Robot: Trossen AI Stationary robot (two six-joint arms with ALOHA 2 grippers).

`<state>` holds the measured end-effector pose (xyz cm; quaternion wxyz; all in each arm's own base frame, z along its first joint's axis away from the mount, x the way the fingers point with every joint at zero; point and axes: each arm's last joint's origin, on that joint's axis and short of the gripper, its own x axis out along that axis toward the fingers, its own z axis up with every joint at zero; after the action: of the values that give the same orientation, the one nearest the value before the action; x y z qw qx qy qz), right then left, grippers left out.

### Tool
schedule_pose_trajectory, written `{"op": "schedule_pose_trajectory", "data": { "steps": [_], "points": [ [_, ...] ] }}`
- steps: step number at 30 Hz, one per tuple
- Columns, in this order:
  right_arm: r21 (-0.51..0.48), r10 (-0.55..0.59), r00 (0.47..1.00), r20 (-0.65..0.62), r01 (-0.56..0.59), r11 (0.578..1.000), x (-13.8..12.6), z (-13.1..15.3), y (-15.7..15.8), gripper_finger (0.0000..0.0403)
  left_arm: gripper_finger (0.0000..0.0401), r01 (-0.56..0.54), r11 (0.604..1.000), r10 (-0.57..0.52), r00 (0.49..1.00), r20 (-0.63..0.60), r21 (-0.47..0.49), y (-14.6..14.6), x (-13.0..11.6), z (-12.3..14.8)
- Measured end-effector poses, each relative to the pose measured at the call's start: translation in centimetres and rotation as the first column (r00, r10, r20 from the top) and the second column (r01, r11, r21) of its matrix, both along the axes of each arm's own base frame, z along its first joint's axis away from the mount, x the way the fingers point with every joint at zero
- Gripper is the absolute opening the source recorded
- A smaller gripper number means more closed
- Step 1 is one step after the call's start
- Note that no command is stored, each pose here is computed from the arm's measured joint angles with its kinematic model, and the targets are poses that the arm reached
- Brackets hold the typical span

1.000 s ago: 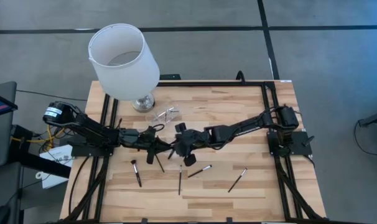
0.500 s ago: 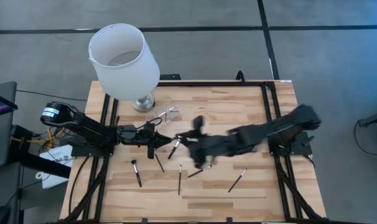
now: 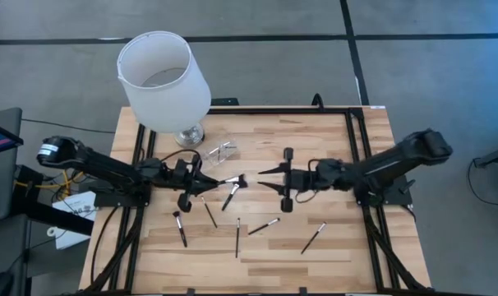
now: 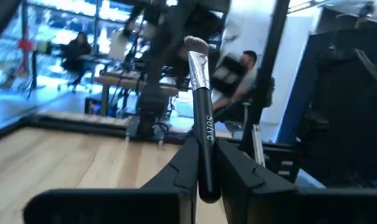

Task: Put items in baskets/containers
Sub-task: Put the black powder brush in the transparent organizer

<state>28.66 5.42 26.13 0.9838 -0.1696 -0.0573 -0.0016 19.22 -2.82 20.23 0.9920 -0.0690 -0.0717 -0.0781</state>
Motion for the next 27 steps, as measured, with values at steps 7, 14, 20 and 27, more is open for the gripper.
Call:
{"op": "schedule_pose_trajectory", "data": {
  "steps": [7, 14, 20, 27],
  "points": [
    [0.088, 0.091, 0.977, 0.191, -0.109, 0.990, 3.9, -3.4, -2.2, 0.0113, 0.0039, -0.012, 0.999, 0.009, 0.998, 0.060, 0.043, 0.0, -0.3, 0.6],
    [0.134, 0.280, 0.947, 0.156, -0.301, 0.944, 9.2, -4.1, -3.2, 0.0159, 0.0037, 0.009, 0.999, -0.011, 0.998, 0.062, 0.041, 0.0, -0.3, 0.7],
    [0.098, 0.272, 0.945, 0.181, -0.292, 0.951, 11.1, -3.2, -3.3, 0.0211, 0.0037, 0.047, 0.998, -0.050, 0.997, 0.062, 0.042, -0.5, -0.4, 0.7],
    [0.077, 0.299, 0.941, 0.159, -0.314, 0.946, 11.5, -3.0, -2.4, 0.0194, 0.0039, 0.055, 0.998, -0.057, 0.996, 0.066, 0.042, -0.6, -0.4, 0.7]
  ]
}}
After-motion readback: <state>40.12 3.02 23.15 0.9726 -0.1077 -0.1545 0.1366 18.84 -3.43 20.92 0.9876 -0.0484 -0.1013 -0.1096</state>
